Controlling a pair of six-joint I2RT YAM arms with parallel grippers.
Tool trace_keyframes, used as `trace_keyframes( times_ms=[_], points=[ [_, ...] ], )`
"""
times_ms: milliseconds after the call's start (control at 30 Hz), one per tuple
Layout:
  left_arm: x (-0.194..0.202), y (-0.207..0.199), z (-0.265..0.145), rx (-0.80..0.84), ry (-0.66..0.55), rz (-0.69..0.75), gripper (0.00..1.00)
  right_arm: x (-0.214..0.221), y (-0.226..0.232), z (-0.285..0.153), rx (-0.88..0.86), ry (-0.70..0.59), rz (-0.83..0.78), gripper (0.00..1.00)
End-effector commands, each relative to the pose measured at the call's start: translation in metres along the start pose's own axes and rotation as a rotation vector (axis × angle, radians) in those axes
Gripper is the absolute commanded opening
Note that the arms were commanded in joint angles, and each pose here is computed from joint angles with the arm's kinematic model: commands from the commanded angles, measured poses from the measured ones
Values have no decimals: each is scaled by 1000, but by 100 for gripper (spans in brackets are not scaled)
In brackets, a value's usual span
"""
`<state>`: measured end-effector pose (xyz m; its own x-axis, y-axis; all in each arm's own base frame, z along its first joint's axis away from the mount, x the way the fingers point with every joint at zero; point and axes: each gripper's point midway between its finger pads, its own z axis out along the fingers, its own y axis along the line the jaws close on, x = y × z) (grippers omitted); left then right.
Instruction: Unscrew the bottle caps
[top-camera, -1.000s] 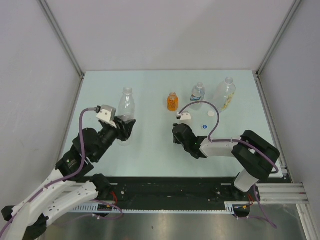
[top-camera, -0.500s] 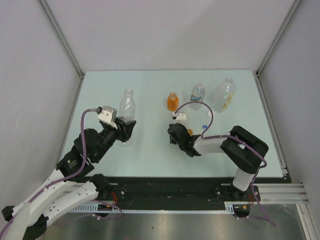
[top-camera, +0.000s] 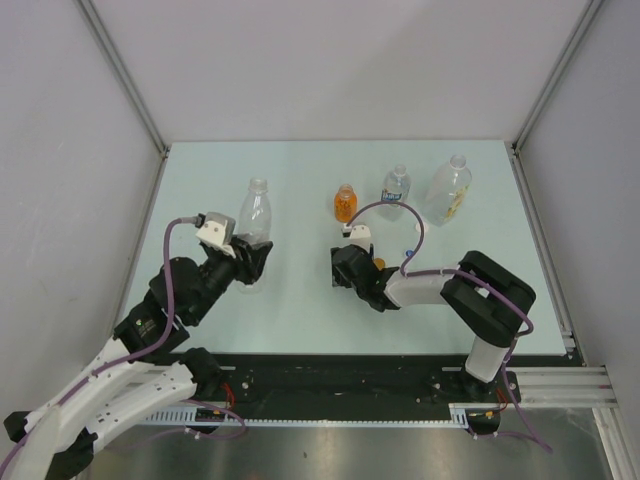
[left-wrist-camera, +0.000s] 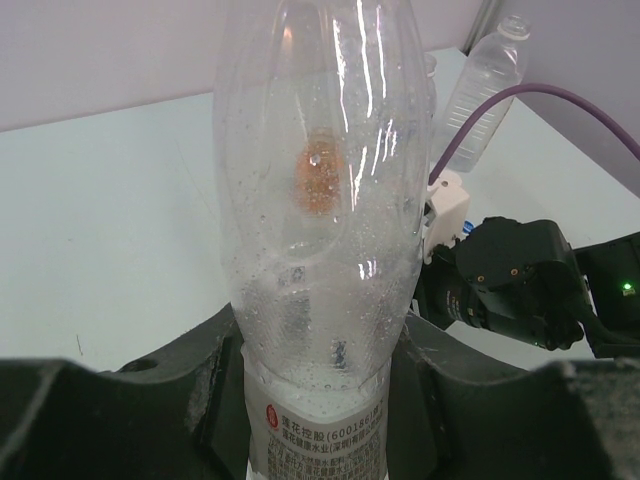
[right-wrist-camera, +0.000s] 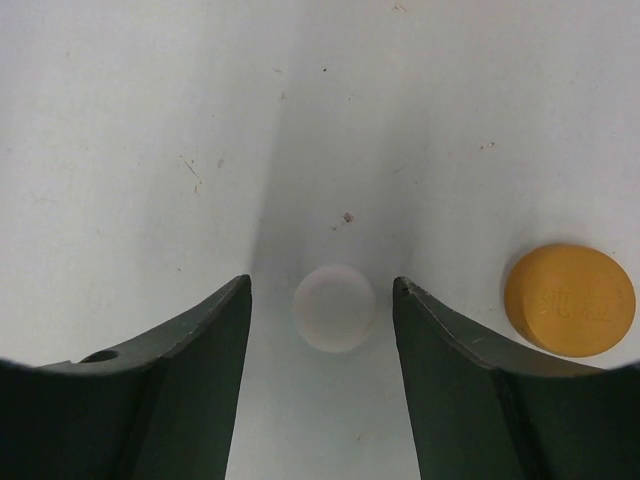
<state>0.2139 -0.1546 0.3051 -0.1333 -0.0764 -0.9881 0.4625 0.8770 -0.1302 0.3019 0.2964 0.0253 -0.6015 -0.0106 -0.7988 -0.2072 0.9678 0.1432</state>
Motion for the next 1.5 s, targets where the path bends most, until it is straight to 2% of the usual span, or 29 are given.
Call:
trace_keyframes(
  times_ms=[0,100,133,200,333,367,433,467,600,633,767,900,1033,1233,1467],
  points=[
    [-5,-1,2,6,-21,-4,5,-25,7,-16,-8,-37,40,64],
    [-4,-2,3,7,-15,1,5,-58,9,-35,2,-77,54,65],
    [-5,-2,4,8,-15,3,5,-91,19,-53,-30,-137,84,65],
    [-6,-4,5,16,-12,5,5,-112,18,-74,-31,-158,68,65],
    [-4,-18,12,83,10,16,5,-181,14,-137,-73,-296,107,66],
    [-5,-37,12,183,14,17,4,-202,9,-164,-102,-351,139,66],
    [-5,-65,11,341,25,30,2,-216,6,-189,-150,-395,158,67],
    [-3,-91,8,489,36,31,2,-230,1,-216,-197,-443,190,68],
    [-11,-135,-3,748,8,-8,1,-246,9,-281,-469,-516,241,71],
    [-17,-142,-5,794,-23,-12,1,-248,8,-292,-505,-531,253,72],
    [-9,-160,3,890,30,-26,1,-249,6,-339,-686,-548,282,79],
    [-9,-171,8,944,48,-47,1,-239,15,-356,-789,-508,259,82],
    [-4,-177,12,967,76,-62,2,-224,29,-352,-840,-428,227,84],
    [-4,-181,10,981,80,-55,3,-211,36,-329,-796,-371,178,85],
    [-1,-184,6,1003,94,-42,4,-205,51,-317,-821,-329,137,85]
  ],
)
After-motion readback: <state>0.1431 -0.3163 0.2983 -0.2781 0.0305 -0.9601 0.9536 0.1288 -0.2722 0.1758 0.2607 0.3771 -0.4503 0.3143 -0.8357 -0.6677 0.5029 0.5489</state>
